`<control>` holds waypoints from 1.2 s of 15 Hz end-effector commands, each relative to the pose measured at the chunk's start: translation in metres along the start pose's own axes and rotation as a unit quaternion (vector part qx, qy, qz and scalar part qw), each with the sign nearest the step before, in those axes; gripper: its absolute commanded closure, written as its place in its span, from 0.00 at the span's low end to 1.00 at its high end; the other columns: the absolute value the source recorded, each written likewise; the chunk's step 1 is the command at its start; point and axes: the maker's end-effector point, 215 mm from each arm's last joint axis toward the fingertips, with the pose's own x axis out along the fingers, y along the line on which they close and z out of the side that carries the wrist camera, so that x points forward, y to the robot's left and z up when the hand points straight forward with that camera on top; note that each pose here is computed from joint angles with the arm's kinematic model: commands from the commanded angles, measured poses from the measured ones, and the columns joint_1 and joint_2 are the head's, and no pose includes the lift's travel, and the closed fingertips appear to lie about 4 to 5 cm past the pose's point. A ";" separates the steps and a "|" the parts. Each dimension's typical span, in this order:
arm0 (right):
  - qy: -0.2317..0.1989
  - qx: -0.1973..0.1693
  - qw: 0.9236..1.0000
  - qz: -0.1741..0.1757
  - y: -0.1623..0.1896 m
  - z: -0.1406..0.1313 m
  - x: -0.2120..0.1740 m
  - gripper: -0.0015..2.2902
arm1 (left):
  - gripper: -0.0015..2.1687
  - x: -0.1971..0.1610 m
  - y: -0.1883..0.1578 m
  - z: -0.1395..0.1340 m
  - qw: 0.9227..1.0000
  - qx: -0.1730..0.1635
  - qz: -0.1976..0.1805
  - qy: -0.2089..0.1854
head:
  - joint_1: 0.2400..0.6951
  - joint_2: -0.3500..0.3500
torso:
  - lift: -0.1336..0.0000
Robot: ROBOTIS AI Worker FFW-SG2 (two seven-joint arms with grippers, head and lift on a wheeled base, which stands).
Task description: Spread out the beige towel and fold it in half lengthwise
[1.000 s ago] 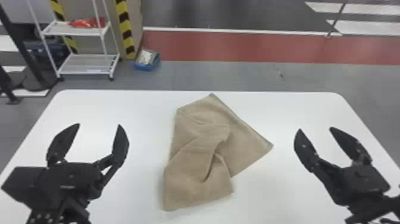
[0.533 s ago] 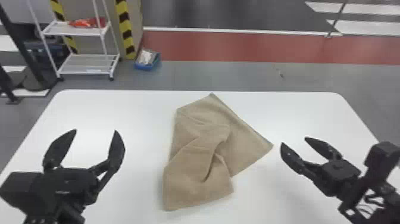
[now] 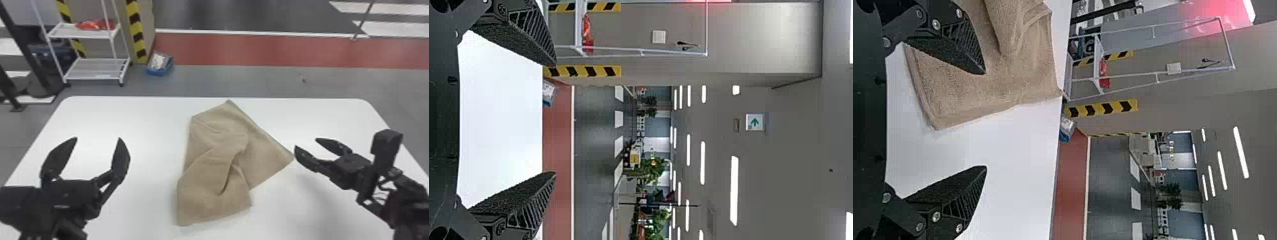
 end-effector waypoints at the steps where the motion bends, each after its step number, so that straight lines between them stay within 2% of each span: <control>1: 0.011 -0.003 1.000 0.004 -0.001 -0.004 0.018 0.13 | 0.06 -0.002 0.002 0.001 1.000 0.003 0.000 0.000 | 1.00 0.43 | 0.07; 4: 0.032 0.004 0.999 0.014 0.003 -0.019 0.032 0.16 | 0.06 -0.004 0.006 0.001 1.000 0.006 0.003 0.001 | 1.00 0.45 | 0.07; 8: 0.070 0.007 0.997 0.018 0.007 -0.040 0.042 0.17 | 0.06 -0.003 0.005 0.002 1.000 0.005 0.000 0.001 | 1.00 0.48 | 0.07; 13: 0.091 0.021 0.995 0.023 0.010 -0.048 0.046 0.21 | 0.06 -0.003 0.005 0.002 1.000 0.005 -0.001 0.001 | 1.00 0.48 | 0.07; 14: 0.098 0.026 0.995 0.026 0.011 -0.050 0.046 0.25 | 0.06 -0.004 0.004 0.001 1.000 0.005 -0.002 0.001 | 1.00 0.48 | 0.07; 16: 0.099 0.029 0.994 0.029 0.012 -0.050 0.046 0.27 | 0.06 -0.004 0.004 0.001 1.000 0.005 -0.002 0.001 | 1.00 0.49 | 0.07; 18: 0.109 0.035 0.993 0.031 0.013 -0.056 0.045 0.34 | 0.06 -0.004 0.003 0.001 1.000 0.004 -0.002 0.001 | 1.00 0.49 | 0.07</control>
